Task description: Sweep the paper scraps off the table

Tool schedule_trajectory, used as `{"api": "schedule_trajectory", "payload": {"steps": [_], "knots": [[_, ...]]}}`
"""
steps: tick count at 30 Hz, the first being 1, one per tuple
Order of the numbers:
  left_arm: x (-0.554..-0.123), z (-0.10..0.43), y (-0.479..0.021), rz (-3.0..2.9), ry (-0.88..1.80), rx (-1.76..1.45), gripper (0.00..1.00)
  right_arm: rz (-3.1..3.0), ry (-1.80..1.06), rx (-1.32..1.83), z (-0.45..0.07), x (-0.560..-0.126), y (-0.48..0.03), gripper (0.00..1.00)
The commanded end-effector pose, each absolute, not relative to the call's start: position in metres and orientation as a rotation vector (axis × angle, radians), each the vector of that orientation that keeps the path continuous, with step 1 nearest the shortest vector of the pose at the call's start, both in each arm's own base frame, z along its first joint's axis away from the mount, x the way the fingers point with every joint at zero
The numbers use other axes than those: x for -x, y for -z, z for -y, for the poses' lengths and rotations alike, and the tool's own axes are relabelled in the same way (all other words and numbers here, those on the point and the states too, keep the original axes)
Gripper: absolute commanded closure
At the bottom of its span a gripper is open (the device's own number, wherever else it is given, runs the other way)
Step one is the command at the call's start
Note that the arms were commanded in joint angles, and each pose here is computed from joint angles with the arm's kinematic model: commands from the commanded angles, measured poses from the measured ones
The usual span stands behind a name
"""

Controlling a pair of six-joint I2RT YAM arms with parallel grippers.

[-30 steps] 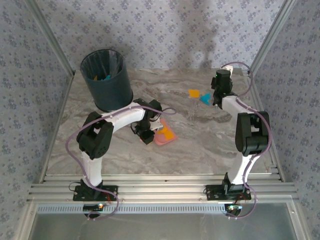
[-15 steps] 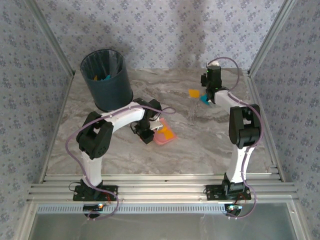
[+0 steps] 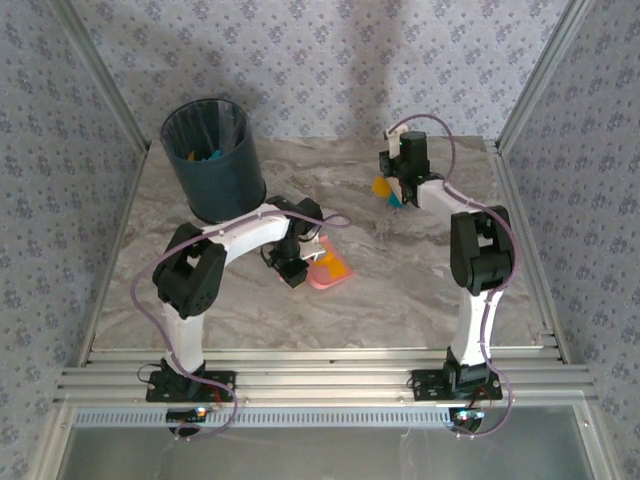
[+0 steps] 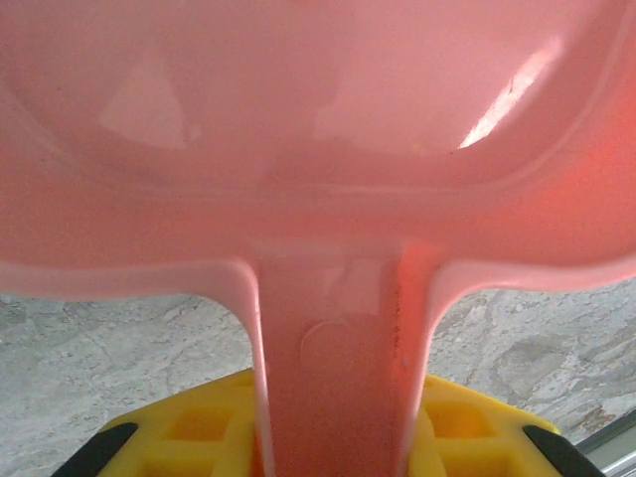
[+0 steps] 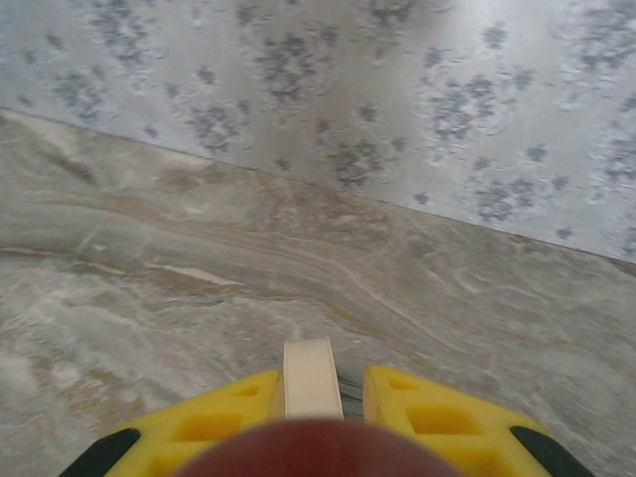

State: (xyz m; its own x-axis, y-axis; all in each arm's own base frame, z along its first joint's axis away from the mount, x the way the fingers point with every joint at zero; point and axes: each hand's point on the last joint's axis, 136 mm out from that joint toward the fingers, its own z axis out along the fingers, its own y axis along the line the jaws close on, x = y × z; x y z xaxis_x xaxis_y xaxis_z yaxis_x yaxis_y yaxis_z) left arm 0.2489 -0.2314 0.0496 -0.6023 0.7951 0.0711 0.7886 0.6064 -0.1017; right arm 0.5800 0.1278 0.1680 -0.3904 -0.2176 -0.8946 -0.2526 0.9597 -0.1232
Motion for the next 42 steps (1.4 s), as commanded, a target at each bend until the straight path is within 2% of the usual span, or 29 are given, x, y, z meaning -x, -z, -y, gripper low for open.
{"api": "schedule_trajectory", "payload": {"steps": [1, 11, 30, 42], "knots": [[-0.252, 0.224, -0.064, 2.739, -0.06, 1.317, 1.0, -2.035, -0.158, 0.475, -0.159, -0.555, -0.151, 1.0], [-0.251, 0.223, -0.064, 2.736, -0.057, 1.316, 1.0, -2.051, -0.252, 0.614, -0.195, -0.506, -0.142, 1.0], [-0.253, 0.223, -0.063, 2.743, -0.05, 1.303, 1.0, -2.081, -0.41, 0.651, -0.245, -0.404, -0.148, 1.0], [-0.255, 0.221, -0.064, 2.753, -0.035, 1.29, 1.0, -2.082, -0.434, 0.617, -0.254, -0.371, -0.168, 1.0]]}}
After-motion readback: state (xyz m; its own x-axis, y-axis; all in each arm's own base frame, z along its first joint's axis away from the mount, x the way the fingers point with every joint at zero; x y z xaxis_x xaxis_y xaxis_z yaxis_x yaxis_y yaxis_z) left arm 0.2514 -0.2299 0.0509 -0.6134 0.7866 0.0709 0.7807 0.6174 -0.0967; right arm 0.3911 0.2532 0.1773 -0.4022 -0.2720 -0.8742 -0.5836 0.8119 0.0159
